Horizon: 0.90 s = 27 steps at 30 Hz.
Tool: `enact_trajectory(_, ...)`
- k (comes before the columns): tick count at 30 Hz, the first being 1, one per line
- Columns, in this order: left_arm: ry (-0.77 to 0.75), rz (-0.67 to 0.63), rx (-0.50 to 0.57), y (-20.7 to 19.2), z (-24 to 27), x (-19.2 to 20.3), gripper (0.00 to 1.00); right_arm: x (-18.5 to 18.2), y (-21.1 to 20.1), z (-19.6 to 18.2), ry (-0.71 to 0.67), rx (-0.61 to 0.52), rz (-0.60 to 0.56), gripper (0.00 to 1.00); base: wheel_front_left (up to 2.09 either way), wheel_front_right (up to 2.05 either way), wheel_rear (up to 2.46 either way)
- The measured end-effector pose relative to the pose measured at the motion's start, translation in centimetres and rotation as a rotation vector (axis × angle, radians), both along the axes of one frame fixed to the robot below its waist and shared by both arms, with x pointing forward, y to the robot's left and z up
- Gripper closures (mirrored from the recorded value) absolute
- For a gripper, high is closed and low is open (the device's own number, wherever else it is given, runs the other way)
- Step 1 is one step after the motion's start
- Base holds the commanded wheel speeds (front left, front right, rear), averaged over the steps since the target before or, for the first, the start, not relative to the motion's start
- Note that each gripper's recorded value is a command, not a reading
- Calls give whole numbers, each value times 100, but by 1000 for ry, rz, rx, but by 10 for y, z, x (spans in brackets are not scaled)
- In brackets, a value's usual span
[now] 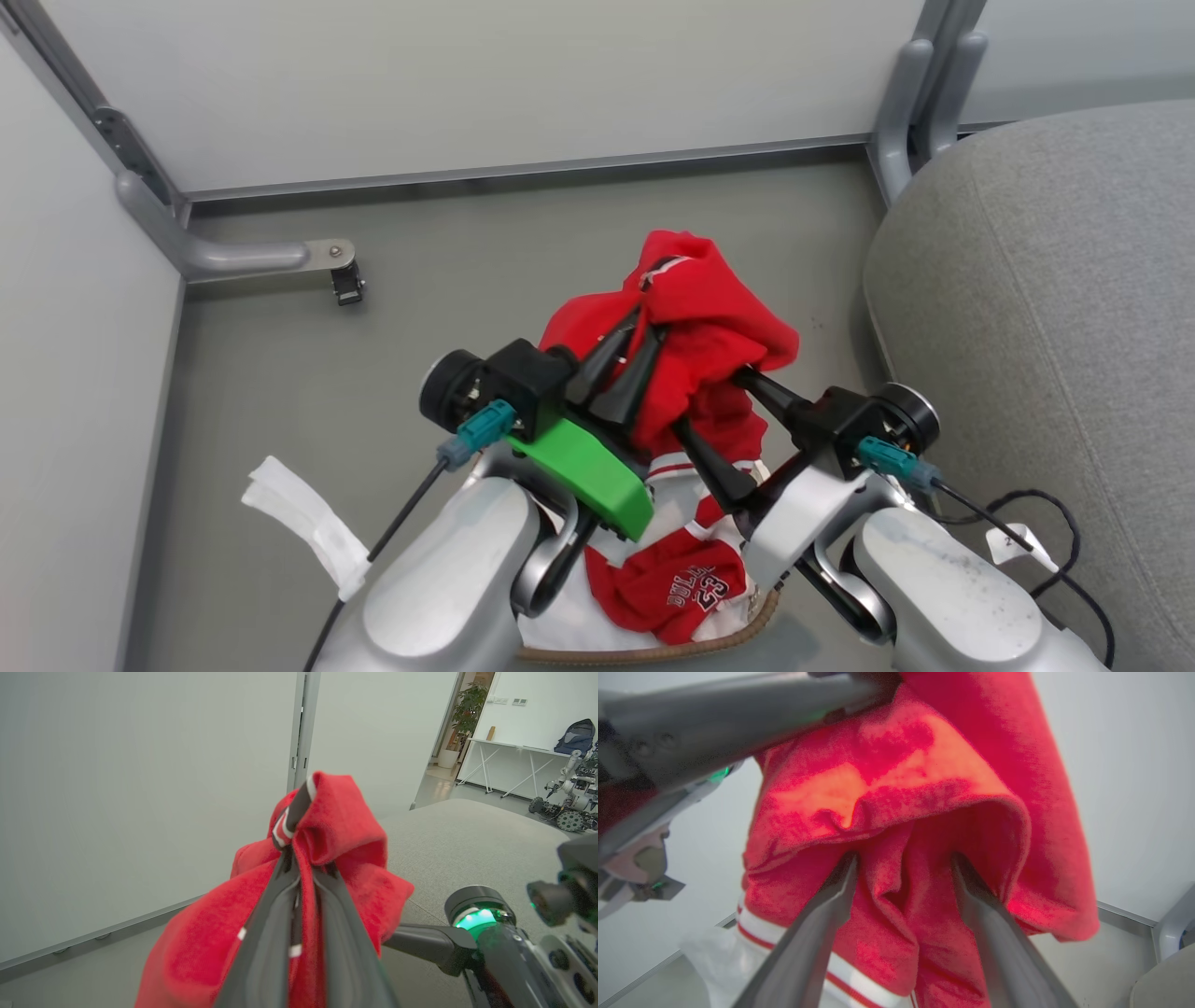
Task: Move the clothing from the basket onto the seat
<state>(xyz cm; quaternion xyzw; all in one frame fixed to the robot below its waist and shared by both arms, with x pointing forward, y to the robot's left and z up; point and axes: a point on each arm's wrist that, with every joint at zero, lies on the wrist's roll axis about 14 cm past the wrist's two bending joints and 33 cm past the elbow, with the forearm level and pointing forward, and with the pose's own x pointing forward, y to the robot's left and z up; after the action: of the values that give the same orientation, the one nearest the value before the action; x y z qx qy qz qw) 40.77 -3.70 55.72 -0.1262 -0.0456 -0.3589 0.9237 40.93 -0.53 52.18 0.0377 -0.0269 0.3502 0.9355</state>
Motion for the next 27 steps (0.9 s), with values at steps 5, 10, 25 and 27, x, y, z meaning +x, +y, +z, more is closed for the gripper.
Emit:
enact_trajectory(5,18,-39,-4,-7,-3,-12,100,0,15,-4,5,-35,53,0,0,0,0)
enact_trajectory(10,31,-48,-10,-7,-5,-17,100,1,26,-5,0,-55,84,19,0,0,0)
enact_trajectory(25,27,9,-25,3,-3,-3,0,15,24,5,-16,-9,57,100,0,0,0)
enact_trajectory(27,26,9,-24,3,-3,-1,0,17,19,6,-18,-5,40,100,0,0,0)
